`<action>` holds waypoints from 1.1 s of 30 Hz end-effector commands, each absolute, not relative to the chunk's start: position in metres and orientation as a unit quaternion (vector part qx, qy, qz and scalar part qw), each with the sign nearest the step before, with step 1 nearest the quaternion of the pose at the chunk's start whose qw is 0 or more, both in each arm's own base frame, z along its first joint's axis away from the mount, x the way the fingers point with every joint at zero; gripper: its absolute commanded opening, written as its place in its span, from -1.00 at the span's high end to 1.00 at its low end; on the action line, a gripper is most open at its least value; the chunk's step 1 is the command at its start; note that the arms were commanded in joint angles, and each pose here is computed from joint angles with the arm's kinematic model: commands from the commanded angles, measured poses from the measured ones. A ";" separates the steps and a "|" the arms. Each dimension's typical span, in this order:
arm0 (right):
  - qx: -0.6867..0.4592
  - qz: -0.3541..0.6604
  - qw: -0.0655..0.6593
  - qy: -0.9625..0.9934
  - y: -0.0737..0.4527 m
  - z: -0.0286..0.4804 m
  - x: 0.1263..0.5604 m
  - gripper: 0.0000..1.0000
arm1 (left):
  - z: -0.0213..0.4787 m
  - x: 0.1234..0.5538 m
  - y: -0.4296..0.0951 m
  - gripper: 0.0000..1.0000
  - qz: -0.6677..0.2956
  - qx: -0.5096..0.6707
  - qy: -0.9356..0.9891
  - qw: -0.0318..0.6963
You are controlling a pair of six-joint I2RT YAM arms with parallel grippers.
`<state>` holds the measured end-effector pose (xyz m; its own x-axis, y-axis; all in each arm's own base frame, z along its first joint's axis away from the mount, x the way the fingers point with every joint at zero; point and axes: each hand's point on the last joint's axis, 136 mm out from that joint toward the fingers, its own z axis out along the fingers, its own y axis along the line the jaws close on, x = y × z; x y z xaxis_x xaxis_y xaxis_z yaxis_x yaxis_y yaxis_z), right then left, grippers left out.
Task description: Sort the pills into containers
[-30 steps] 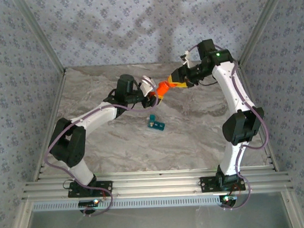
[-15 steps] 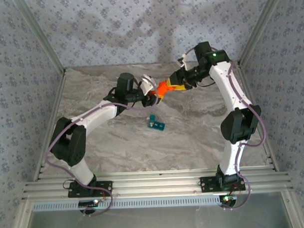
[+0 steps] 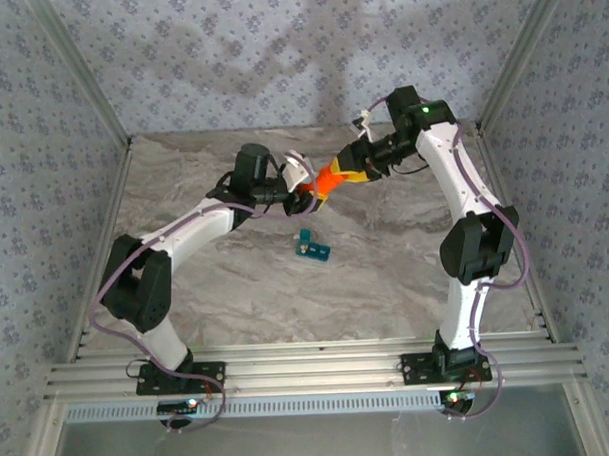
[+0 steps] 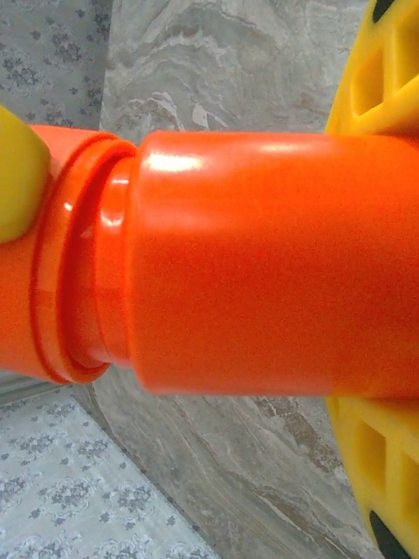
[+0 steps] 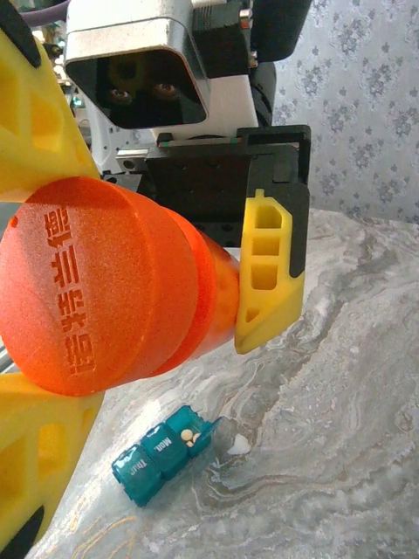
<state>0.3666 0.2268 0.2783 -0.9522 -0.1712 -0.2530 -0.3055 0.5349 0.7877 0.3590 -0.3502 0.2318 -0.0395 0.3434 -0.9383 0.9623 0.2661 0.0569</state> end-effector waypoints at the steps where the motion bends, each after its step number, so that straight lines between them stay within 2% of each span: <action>1: -0.154 0.492 0.056 0.855 0.233 0.286 0.354 0.22 | 0.260 0.343 -0.355 1.00 -0.348 0.543 0.595 0.478; 13: -0.151 0.493 0.040 0.856 0.229 0.278 0.344 0.26 | 0.265 0.323 -0.354 1.00 -0.364 0.584 0.574 0.443; 29: -0.151 0.525 -0.006 0.837 0.249 0.271 0.332 0.30 | 0.275 0.327 -0.358 1.00 -0.356 0.587 0.562 0.461; 33: -0.148 0.505 -0.015 0.850 0.248 0.263 0.334 0.30 | 0.272 0.323 -0.360 1.00 -0.349 0.601 0.558 0.453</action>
